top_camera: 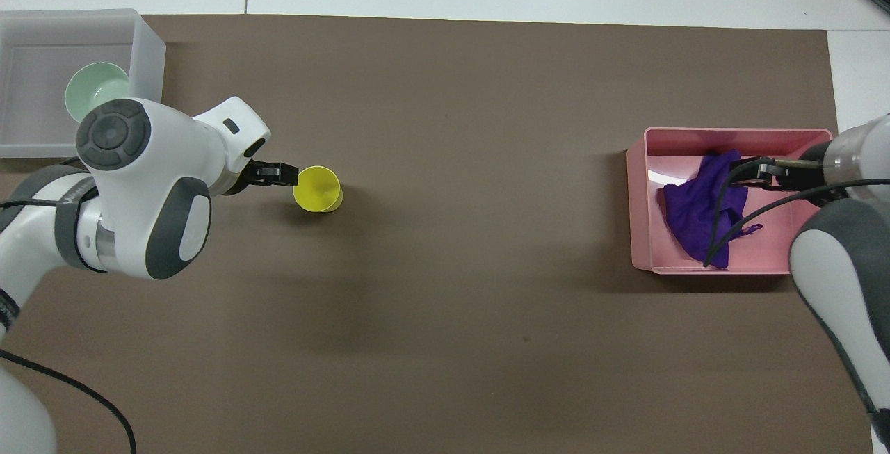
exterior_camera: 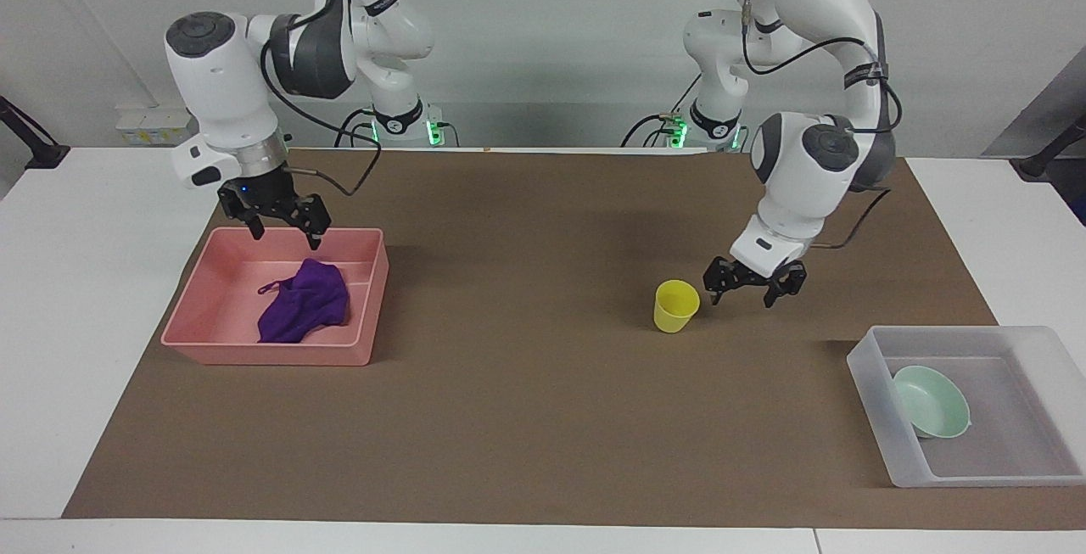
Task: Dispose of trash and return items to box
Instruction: 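Grasp the yellow cup with the left gripper while the right gripper withdraws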
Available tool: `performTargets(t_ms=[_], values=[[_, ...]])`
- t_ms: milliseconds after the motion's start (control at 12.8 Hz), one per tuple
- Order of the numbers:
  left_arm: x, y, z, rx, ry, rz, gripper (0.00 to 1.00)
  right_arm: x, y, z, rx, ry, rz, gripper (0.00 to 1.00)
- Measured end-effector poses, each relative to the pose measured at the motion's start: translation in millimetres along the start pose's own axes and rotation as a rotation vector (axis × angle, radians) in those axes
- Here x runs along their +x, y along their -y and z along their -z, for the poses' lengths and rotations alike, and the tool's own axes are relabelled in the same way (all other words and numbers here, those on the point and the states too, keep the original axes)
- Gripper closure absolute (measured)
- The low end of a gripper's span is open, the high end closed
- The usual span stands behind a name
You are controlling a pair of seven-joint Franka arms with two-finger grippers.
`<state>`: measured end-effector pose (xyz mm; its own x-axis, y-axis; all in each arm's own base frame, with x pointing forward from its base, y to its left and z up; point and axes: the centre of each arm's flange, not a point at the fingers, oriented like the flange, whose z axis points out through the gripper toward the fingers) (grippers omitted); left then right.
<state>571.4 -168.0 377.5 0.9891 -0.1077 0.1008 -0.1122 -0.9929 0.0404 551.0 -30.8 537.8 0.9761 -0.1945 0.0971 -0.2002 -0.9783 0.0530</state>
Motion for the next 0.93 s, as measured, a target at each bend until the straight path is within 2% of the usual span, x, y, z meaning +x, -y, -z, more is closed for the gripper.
performTargets(t_ms=[311,467,545,623,856,934], values=[[-14,-32,-14,-0.007,-0.007,0.007,0.0,1,-15,56,0.031,0.027,-0.041,0.0],[-20,-38,-21,-0.008,-0.005,-0.001,0.26,-1,-26,78,0.029,0.046,-0.061,0.0],[-22,-38,-24,-0.009,-0.008,-0.001,0.43,-2,-34,90,0.028,0.051,-0.073,0.0],[-23,-38,-26,-0.009,-0.012,-0.002,0.53,-3,-42,98,0.029,0.056,-0.081,0.0],[-22,-41,-26,-0.014,-0.022,-0.006,0.94,-4,-53,112,0.037,0.059,-0.082,0.0],[-21,-42,-22,-0.015,-0.029,-0.005,0.96,-4,-47,113,0.039,0.058,-0.071,0.0]])
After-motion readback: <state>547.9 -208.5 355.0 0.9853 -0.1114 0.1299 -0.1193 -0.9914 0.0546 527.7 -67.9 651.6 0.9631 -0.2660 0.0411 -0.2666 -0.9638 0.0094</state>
